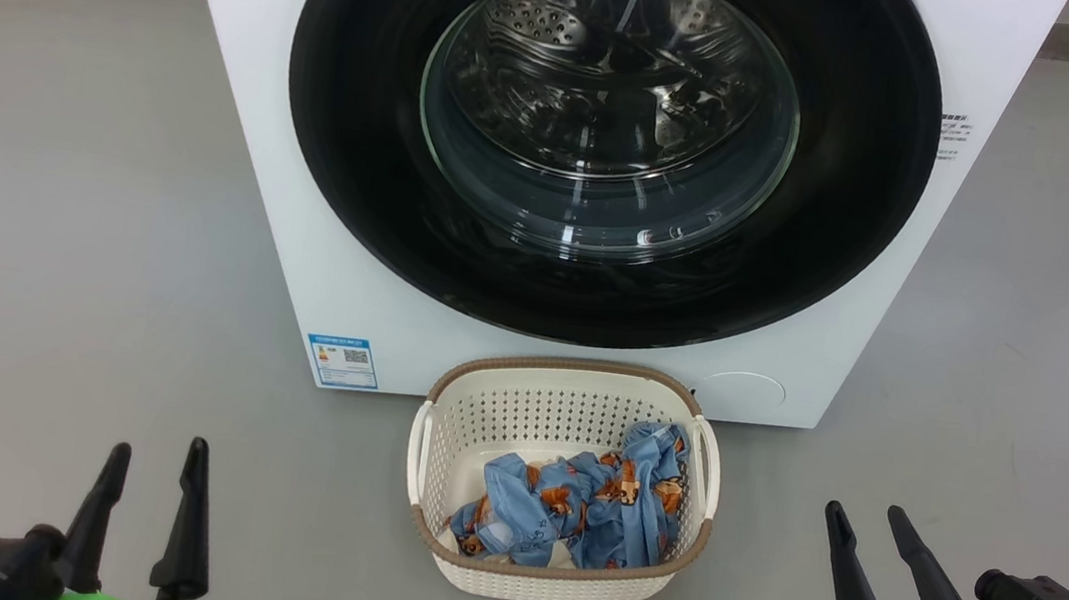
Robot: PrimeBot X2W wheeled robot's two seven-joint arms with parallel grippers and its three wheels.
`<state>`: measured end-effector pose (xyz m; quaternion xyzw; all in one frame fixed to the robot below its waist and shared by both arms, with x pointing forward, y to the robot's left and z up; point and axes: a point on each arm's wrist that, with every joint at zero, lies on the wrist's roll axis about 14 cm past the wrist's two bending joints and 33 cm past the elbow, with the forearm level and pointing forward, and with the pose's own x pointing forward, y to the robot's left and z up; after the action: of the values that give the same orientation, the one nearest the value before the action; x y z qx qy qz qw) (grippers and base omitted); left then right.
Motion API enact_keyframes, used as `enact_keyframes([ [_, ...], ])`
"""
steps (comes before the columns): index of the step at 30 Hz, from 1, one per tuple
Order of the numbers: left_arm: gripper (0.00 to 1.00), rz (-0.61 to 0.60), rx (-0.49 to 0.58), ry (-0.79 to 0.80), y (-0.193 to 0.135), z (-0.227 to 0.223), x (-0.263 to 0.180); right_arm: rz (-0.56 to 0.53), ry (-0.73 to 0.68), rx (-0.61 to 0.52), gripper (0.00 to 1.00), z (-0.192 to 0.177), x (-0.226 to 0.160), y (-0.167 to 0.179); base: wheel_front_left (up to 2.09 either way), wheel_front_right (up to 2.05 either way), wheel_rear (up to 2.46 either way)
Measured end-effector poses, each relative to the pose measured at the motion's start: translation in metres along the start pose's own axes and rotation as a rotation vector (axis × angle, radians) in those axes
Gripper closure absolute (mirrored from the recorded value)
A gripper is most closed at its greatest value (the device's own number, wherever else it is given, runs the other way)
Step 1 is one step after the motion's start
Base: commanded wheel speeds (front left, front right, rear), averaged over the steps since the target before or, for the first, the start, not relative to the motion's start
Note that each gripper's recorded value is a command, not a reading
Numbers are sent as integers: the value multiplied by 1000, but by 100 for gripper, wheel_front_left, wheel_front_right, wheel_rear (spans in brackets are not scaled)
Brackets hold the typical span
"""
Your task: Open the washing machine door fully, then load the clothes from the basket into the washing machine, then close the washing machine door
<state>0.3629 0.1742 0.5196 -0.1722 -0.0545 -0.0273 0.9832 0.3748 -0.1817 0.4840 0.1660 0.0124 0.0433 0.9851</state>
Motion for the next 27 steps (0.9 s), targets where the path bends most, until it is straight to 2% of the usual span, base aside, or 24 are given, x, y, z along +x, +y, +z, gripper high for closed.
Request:
enact_keyframes([
  [13,0,-33,137,-20,-5,3,0,1,-25,-144,0,8,-1,-8,0,0,0],
  [27,0,-56,139,35,-9,-14,-2,-53,-46,-157,0,15,-4,-23,13,0,-13],
])
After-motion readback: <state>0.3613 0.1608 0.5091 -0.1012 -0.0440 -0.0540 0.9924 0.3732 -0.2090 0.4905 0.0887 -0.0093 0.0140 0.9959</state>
